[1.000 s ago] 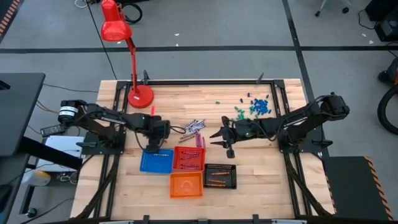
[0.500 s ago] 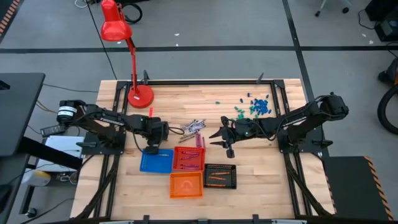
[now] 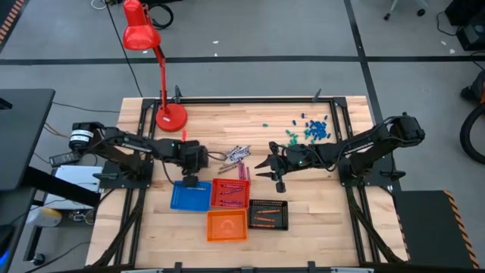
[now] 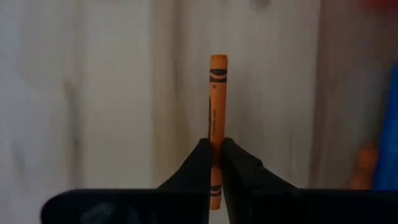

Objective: Sort crayons
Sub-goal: Put the orange crayon into the black bin

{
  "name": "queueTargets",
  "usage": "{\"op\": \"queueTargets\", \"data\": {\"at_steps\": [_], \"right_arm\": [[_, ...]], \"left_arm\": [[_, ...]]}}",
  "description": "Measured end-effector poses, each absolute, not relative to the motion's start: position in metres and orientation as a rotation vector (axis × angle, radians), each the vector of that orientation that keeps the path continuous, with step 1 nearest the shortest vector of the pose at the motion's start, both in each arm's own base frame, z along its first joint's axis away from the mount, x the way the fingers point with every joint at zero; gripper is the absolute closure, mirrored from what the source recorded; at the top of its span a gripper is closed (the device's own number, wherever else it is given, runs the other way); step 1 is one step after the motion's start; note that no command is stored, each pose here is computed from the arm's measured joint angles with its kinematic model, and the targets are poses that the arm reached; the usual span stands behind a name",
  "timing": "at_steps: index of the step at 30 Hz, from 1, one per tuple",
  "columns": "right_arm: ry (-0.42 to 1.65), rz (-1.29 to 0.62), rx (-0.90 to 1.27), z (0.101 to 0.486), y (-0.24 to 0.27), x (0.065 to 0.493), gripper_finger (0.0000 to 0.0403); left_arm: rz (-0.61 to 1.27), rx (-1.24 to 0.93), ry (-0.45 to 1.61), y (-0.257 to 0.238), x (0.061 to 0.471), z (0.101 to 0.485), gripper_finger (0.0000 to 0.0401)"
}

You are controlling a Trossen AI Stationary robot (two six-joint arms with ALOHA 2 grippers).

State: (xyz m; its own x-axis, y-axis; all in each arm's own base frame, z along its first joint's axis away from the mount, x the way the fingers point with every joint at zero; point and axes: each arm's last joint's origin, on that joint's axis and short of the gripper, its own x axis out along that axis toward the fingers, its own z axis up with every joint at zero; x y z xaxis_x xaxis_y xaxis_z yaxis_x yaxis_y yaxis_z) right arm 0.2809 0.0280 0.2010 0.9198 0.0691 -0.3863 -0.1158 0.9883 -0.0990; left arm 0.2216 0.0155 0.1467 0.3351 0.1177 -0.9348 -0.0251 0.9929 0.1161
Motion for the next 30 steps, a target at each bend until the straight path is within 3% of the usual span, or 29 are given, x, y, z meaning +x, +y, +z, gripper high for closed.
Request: {"op": "queueTargets", "data": {"at_steps": [15,30], "right_arm": [[0.261,-0.023,-0.208,0.198,0.026,0.296,0.027],[0.082,-0.064,-0.346,0.203,0.025,0.307,0.0167]], "left_arm": [[0.063,0.228,0.598,0.018,0.274,0.179,0.0376],[-0.003,0.243,0.317,0.001,0.293,0.193,0.0376]]}}
